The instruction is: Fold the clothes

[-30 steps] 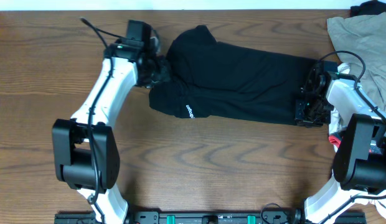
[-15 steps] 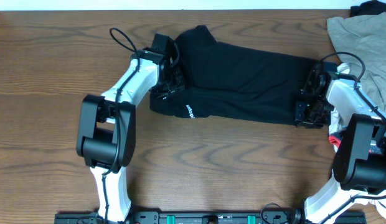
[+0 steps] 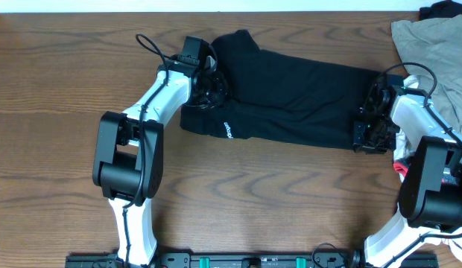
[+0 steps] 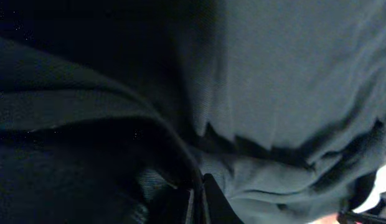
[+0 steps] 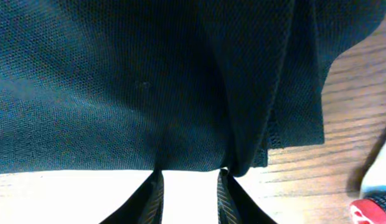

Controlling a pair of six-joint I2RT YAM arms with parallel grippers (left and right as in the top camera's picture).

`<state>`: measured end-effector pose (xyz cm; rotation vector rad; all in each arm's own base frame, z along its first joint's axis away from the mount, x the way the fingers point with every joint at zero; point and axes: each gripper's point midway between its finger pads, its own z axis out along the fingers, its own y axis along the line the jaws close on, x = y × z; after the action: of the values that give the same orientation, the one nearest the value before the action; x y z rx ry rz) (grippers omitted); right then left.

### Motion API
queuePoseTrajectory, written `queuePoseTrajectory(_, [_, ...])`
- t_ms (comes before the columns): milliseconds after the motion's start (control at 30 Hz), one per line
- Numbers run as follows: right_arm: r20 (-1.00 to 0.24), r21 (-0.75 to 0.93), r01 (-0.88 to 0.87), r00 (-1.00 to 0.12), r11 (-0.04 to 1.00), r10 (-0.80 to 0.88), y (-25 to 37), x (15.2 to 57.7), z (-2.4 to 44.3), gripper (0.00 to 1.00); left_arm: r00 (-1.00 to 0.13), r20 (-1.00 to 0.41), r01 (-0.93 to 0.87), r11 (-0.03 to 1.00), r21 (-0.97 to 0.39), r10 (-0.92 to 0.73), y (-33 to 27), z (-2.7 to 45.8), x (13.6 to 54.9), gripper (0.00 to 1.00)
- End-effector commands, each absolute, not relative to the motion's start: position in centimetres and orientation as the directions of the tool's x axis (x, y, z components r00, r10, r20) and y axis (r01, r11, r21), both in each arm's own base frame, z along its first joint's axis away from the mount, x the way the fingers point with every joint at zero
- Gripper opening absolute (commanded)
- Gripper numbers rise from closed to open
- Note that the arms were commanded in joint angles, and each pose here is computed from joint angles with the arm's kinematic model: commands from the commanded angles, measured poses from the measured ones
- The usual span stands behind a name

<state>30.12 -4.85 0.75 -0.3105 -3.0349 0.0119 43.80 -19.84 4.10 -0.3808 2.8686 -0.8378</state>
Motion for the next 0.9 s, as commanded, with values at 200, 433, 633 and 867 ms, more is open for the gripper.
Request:
queuePoseTrajectory(200, [0.095,-0.023,0.188,-0.977,0.982,0.190,-4.7,30.0,0.7,0.27,-0.956,-0.147,-0.107,0.766,-0.634,-0.256,-21.4,6.6,46.0,0.06])
queuePoseTrajectory(433, [0.096,-0.023,0.188,-0.977,0.982,0.190,-4.7,29.9,0.7,0.27,-0.856,-0.428,0.101,0.718,-0.688,-0.290,-22.6,11.1,51.8,0.06])
queuePoseTrajectory(633, [0.097,-0.023,0.189,-0.977,0.982,0.190,-4.7,29.9,0.7,0.27,-0.809,-0.494,0.114,0.740,-0.662,-0.318,-22.1,11.8,53.3,0.15])
queuePoseTrajectory(867, [0.094,-0.023,0.188,-0.977,0.982,0.189,-4.7,30.0,0.7,0.27,-0.922,-0.338,0.068,0.783,-0.618,-0.187,-21.4,8.0,48.6,0.46])
